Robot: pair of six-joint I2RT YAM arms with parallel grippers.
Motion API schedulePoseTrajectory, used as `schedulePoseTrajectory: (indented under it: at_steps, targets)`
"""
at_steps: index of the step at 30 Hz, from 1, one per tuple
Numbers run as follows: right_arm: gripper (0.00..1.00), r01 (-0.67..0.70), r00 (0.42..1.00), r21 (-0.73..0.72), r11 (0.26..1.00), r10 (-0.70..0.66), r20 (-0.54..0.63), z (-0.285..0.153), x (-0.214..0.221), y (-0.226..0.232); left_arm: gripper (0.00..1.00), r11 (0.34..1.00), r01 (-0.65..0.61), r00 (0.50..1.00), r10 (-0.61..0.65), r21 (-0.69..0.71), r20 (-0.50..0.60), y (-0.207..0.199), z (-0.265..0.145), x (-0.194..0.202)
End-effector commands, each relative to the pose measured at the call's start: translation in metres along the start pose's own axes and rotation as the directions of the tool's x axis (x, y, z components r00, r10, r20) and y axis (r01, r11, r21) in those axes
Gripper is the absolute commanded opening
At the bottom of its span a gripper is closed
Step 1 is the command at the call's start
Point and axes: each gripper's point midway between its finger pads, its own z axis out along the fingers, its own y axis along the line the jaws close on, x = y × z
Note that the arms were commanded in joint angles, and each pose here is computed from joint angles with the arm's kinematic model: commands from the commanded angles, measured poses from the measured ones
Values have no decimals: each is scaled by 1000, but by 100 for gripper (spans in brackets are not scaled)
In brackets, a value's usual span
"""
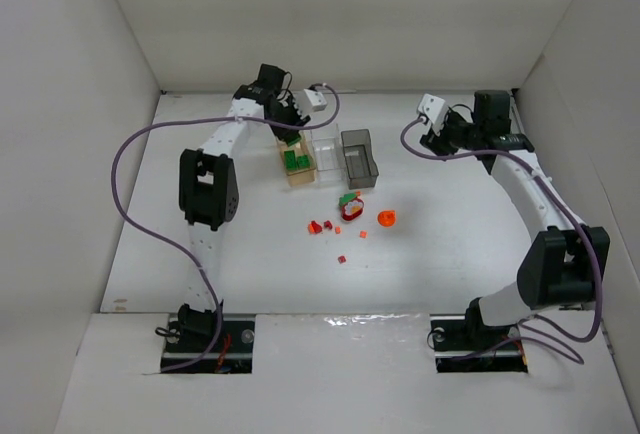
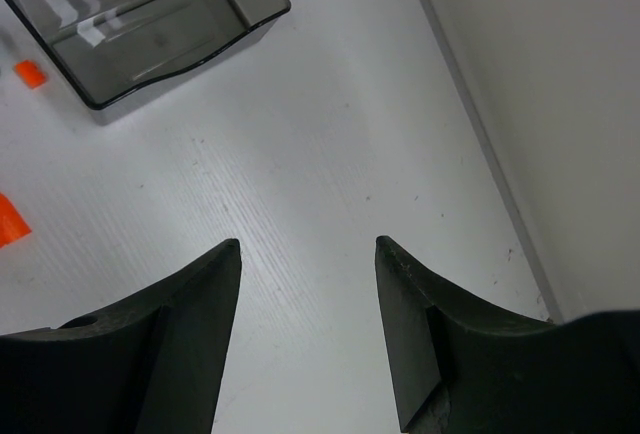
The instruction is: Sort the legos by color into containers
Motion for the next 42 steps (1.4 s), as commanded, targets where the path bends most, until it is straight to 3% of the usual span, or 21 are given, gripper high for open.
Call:
schedulePoseTrajectory:
  at_steps: [1, 2, 4, 7, 11, 13, 17, 20, 24, 28, 30, 32, 34, 36, 37, 39, 42]
  targets:
    - [62, 41, 998, 21, 999, -42, 53, -3, -23, -13, 20, 999, -22, 999, 23, -34, 27, 2, -19, -13]
    - [62, 41, 998, 21, 999, -42, 53, -3, -23, -13, 30, 999, -29, 999, 31, -40, 45, 3, -22, -18]
    - [63, 41, 998, 21, 999, -42, 53, -3, -23, -13, 41, 997, -31, 997, 36, -69, 73, 7, -32, -28]
    - [63, 46, 997, 27, 999, -47, 57, -3, -24, -15, 49, 997, -29, 995, 36, -76, 92, 6, -37, -32]
    - [63, 45, 997, 15, 999, -46, 70, -6, -28, -11, 49, 996, -41, 986, 54, -84, 161, 3, -62, -54]
    - [63, 68, 994, -89, 994, -59, 92, 0, -32, 18, 49, 998, -56, 973, 63, -41, 220, -16, -85, -68]
    - [63, 312, 949, -211, 926, -313, 33, 17, -48, 92, 49, 992, -73, 957, 97, -99, 273, -29, -115, -73]
    - [66, 429, 903, -271, 862, -419, 99, 26, -72, 139, 49, 990, 17, 943, 30, -137, 331, -37, -134, -77]
    - [68, 496, 869, -335, 802, -459, 186, 42, -86, 176, 49, 976, 176, 901, -106, -131, 420, -52, -164, -75]
    - [69, 491, 871, -363, 792, -456, 182, 60, -94, 173, 49, 967, 232, 885, -164, -109, 435, -65, -173, -71]
    - [70, 361, 929, -461, 811, -358, 97, 72, -74, 180, 49, 955, 266, 872, -181, -130, 455, -68, -177, -67]
    - [78, 240, 969, -502, 831, -233, 78, 76, -77, 183, 50, 949, 290, 855, -198, -126, 479, -73, -180, -65]
    - [80, 197, 980, -491, 848, -183, 78, 80, -76, 182, 50, 964, 243, 866, -168, -104, 472, -94, -174, -68]
    - [82, 151, 989, -437, 887, -134, 68, 70, -76, 181, 50, 996, 14, 902, 24, -84, 431, -118, -174, -76]
    - [82, 166, 985, -378, 911, -136, 106, 70, -86, 171, 50, 999, -50, 924, 40, 16, 381, -144, -160, -68]
    - [82, 111, 992, -283, 953, -86, 97, 54, -83, 154, 48, 976, -211, 919, 176, 62, 353, -158, -151, -65]
    - [84, -3, 993, -91, 996, 14, 116, 26, -75, 106, 47, 924, -311, 928, 244, 223, 283, -183, -130, -54]
